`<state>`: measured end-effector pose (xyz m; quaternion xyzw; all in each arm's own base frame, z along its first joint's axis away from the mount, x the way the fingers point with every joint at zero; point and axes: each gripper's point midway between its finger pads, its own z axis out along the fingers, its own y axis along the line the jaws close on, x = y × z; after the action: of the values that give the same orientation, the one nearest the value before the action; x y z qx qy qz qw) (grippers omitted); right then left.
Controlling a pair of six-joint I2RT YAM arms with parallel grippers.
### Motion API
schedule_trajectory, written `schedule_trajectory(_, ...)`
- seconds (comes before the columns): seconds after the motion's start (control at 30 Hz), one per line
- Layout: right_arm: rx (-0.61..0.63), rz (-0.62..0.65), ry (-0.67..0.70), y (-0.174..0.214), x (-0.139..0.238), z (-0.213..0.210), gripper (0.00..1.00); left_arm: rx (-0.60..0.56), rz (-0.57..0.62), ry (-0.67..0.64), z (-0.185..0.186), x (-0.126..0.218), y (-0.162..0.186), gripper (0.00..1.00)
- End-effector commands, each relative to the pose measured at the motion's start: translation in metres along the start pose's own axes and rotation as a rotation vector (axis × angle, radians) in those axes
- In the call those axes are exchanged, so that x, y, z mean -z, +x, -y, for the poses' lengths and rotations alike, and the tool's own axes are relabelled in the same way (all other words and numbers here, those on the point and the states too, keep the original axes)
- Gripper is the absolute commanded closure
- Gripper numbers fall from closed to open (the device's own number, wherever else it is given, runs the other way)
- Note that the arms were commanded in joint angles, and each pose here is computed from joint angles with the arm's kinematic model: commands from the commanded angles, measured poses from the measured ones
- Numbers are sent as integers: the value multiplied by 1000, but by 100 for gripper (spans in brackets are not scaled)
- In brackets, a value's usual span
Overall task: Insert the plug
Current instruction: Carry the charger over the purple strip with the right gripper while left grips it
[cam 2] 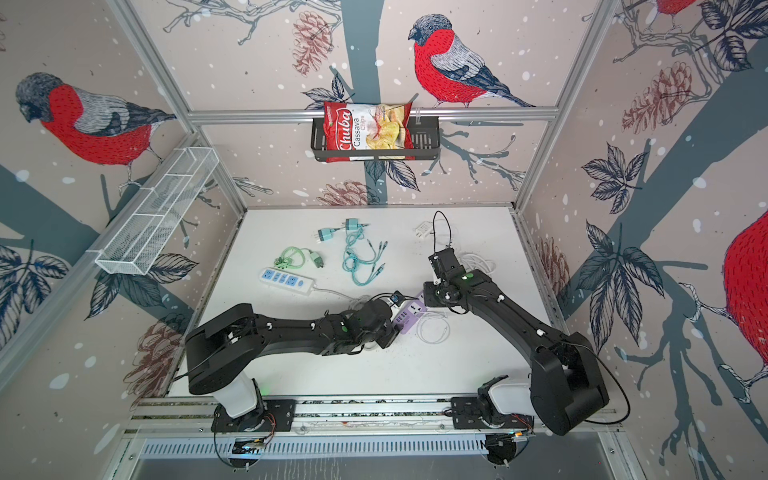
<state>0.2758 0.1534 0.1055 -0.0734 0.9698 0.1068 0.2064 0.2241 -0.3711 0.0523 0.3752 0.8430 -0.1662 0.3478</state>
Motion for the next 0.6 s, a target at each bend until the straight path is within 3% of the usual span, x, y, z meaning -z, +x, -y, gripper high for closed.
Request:
schedule_trajectory(0.0,-35,31,10,-7,3,4,91,-5,-24,8,3,-1,8,39)
schedule_trajectory(0.33,-56,40,-14,-6,5,9,90,-37,-39,28,16,-21,2,39)
schedule_trajectory(0.57,-41,31,-14,-6,2,8,90,-41,-90,-135,-10,-32,14,40)
